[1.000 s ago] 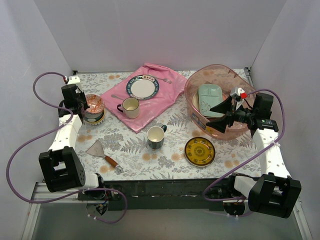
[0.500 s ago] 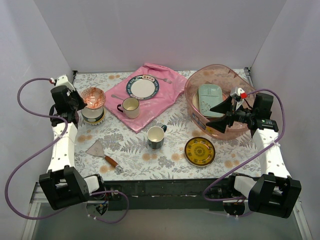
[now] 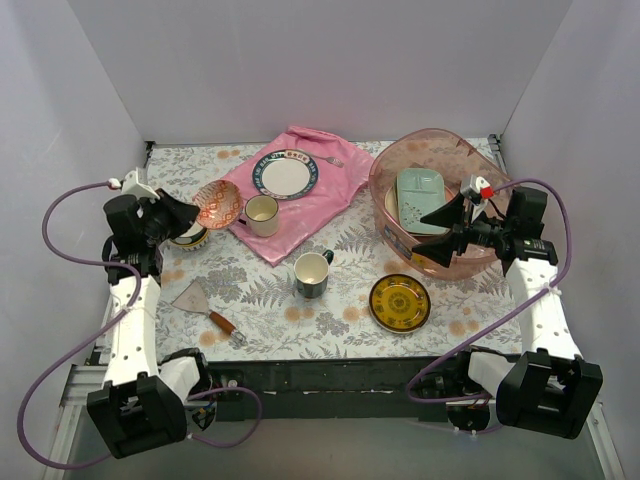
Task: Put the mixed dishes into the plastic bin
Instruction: Pick up the bowl from the center of the board.
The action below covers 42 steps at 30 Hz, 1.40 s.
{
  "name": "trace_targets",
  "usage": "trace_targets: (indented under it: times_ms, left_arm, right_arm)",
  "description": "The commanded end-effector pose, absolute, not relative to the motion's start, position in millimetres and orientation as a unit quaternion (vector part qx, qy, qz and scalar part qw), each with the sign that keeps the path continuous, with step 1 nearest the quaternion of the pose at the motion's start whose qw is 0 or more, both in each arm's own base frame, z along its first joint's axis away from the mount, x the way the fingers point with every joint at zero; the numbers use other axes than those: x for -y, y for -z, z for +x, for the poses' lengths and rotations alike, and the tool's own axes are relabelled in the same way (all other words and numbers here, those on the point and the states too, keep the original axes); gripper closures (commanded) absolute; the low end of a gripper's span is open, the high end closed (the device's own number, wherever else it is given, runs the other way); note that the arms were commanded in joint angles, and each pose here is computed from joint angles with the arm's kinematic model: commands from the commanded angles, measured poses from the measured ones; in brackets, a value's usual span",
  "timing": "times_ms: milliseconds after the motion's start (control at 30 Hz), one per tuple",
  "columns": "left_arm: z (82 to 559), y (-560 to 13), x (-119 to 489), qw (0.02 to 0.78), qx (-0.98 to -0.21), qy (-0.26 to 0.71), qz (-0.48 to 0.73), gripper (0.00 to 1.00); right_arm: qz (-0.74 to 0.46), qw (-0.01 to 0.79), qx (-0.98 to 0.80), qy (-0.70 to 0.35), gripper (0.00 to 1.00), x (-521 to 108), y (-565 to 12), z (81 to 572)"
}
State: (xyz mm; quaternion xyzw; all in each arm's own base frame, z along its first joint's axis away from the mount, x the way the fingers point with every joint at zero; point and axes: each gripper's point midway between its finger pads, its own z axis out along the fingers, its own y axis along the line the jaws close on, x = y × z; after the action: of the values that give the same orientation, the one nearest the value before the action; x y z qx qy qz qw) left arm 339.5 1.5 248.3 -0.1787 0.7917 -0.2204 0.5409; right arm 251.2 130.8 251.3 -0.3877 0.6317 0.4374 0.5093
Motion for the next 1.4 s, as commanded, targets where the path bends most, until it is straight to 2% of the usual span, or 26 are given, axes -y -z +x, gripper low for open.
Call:
trace_targets:
  times_ms: [0,333,700,967,1367]
  left_arm:
    - [324.1,-279.0,32.4,0.552,-0.757,0.316,-0.152,1.00]
    - [300.1,-283.8,91.5,0.538,-0.740,0.386,-0.118,1.00]
    - [279.8,-282.6,145.8,0.518,-0.729,0.437,-0.098,1.00]
    - [273.6,-280.8,174.0,0.516,-0.723,0.450,-0.091,1.00]
    - [263.8,-272.9,210.9,0.512,-0.729,0.448,-0.072,1.00]
  right_arm:
    - [-0.404,0.523,-0.622,-0.419,0.04,-129.6,-270.8,252.2]
    - [-0.418,0.504,-0.635,-0.410,0.04,-129.3,-301.5,253.4]
    - [-0.446,0.449,-0.661,-0.404,0.04,-167.7,-311.8,242.9]
    - [-0.456,0.426,-0.674,-0.395,0.04,-191.1,-319.6,242.8]
    - [-0.428,0.412,-0.702,-0.393,0.04,-191.7,-321.1,247.2]
